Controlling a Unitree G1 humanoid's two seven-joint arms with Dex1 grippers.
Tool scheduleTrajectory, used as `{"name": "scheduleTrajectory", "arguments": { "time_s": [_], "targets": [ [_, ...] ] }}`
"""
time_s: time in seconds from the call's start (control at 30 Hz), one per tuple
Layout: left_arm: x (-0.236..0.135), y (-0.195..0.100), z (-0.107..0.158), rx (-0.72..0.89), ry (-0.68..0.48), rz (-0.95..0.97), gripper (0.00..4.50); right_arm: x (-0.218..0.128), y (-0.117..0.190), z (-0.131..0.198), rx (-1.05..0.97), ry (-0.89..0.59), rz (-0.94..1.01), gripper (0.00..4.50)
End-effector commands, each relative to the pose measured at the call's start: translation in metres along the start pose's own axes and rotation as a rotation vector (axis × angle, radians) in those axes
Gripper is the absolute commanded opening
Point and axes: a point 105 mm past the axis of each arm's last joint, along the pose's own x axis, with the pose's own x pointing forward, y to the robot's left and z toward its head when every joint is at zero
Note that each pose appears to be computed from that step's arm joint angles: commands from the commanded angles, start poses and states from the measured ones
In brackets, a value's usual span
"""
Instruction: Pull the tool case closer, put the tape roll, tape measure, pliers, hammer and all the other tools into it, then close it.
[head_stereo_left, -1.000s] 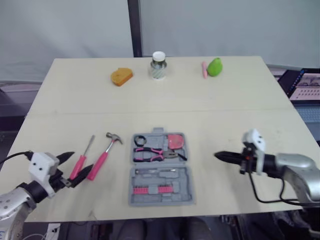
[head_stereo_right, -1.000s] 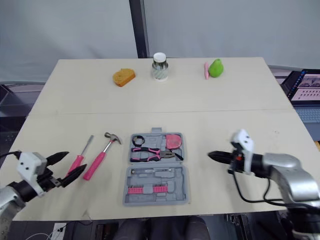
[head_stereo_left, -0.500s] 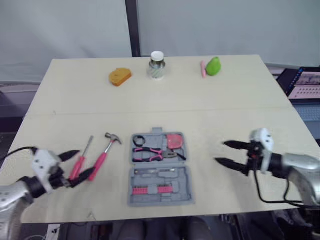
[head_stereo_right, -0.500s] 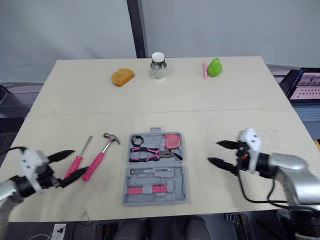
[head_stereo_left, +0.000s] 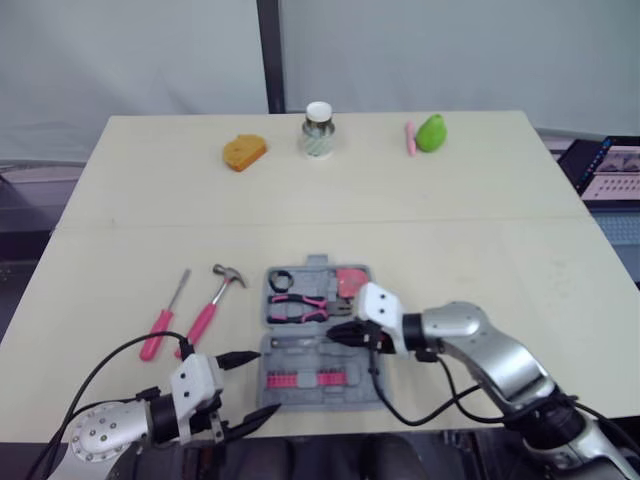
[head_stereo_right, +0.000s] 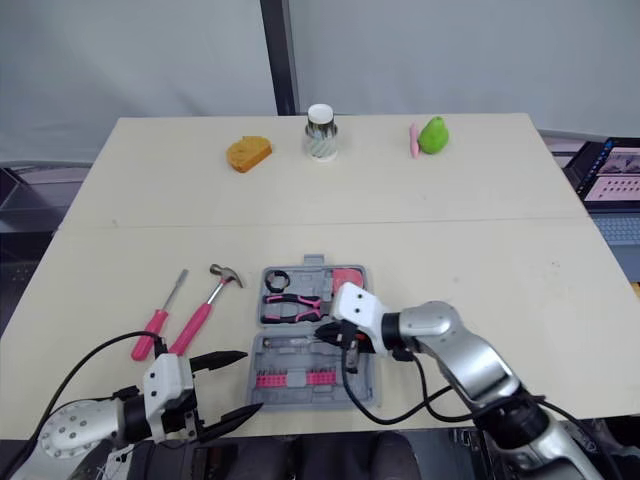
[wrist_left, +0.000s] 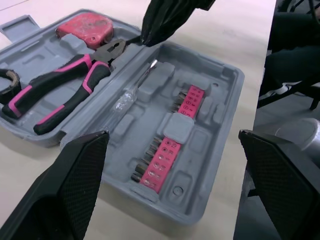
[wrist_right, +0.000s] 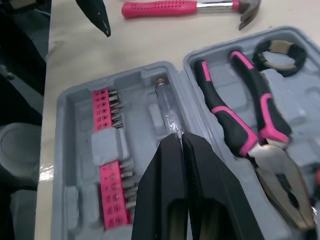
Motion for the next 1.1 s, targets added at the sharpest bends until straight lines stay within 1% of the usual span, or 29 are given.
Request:
{"name": "scheduleTrajectory", "arguments": {
  "time_s": [0.03,0.2,0.37,0.67,0.83,1.1],
  "targets": [
    [0.002,-0.003,0.01,0.033,-0.044,0.024,4.5,0.015,0.0,-0.001,-0.039,0.023,-0.006,0.09],
    [0.002,-0.002,0.011,0.011,-0.06,0.078,4.5,0.027,0.002,-0.012,-0.038,0.058,0.0,0.09],
    [0.001,-0.005,0.011,0.004,-0.058,0.09,4.5,0.03,0.0,-0.017,-0.034,0.064,-0.007,0.09],
    [-0.001,-0.004,0.011,-0.002,-0.059,0.103,4.5,0.026,0.002,0.003,-0.022,-0.019,0.025,0.09],
    [0.0,0.0,0.011,-0.001,-0.064,0.106,4.5,0.025,-0.006,0.012,-0.026,-0.05,-0.003,0.09],
    [0.002,0.002,0.012,0.003,-0.07,0.11,4.5,0.031,-0.005,0.0,-0.025,-0.013,0.001,0.09]
  ]
}}
